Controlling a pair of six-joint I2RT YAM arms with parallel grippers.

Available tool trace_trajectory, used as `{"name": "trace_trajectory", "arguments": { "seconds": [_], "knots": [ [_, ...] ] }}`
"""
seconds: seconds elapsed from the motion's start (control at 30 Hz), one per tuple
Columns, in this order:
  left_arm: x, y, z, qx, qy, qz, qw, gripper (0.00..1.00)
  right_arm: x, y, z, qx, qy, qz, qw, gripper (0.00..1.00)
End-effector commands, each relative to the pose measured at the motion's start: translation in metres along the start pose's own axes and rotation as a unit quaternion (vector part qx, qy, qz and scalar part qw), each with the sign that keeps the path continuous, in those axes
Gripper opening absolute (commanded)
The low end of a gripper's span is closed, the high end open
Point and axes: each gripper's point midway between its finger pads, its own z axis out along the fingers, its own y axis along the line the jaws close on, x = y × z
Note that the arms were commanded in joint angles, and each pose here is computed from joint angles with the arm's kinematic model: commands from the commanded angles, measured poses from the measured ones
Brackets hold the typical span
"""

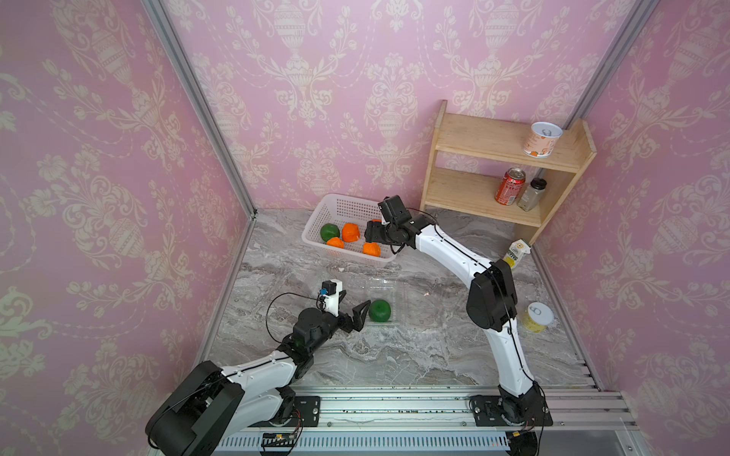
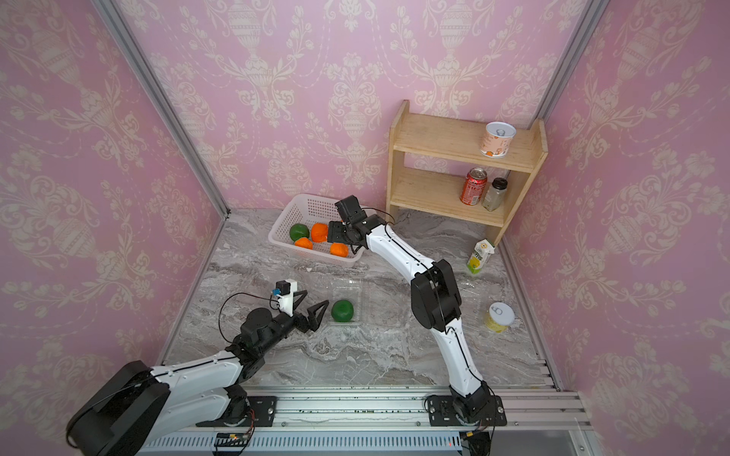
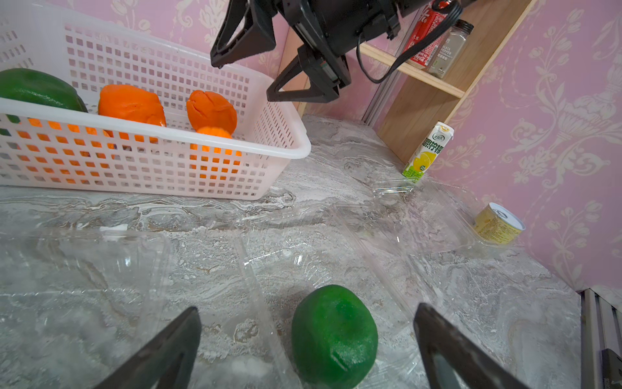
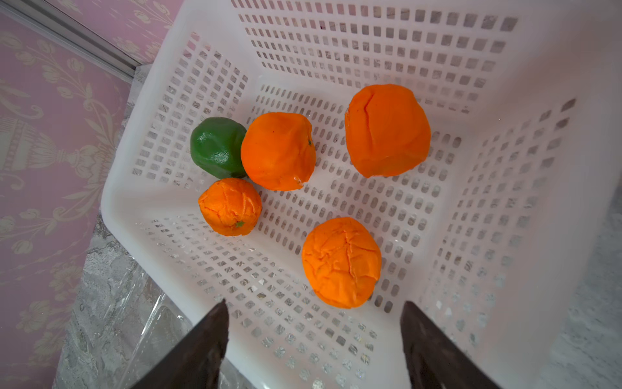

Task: Take oranges out of containers
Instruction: Place the orange in the basket, then pick up the orange from the packing box.

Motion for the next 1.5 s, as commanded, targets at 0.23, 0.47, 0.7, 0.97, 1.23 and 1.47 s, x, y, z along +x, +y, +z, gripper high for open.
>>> {"name": "trace_trajectory", "arguments": {
  "seconds": [0.23,0.47,0.7,0.97,1.23,1.47],
  "knots": [
    [0.002,0.007,-0.002,-0.016,0.002,0.01,1.0,0.99,0.012,0.001,-0.06,0.012,-0.02,-0.038,0.999,0.84],
    [0.001,0.001,-0.002,0.002,-0.001,0.008,1.0,0.99,0.061,0.029,-0.11,-0.039,-0.026,-0.042,0.998,0.88],
    [0.0,0.003,-0.003,-0.004,-0.004,0.012,1.0,0.99,0.117,0.008,-0.129,0.014,0.004,-0.077,0.997,0.88],
    [-0.007,0.005,-0.009,-0.016,-0.014,0.03,0.999,0.99,0.165,-0.021,-0.135,0.046,0.029,-0.042,0.998,0.87],
    [-0.008,0.008,-0.011,-0.027,-0.013,0.042,0.999,0.99,0.187,-0.024,-0.143,0.059,0.031,-0.057,0.996,0.87],
    [-0.012,0.007,-0.015,-0.026,-0.02,0.048,0.998,0.99,0.204,-0.028,-0.131,0.062,0.052,-0.067,0.995,0.87]
  ]
}}
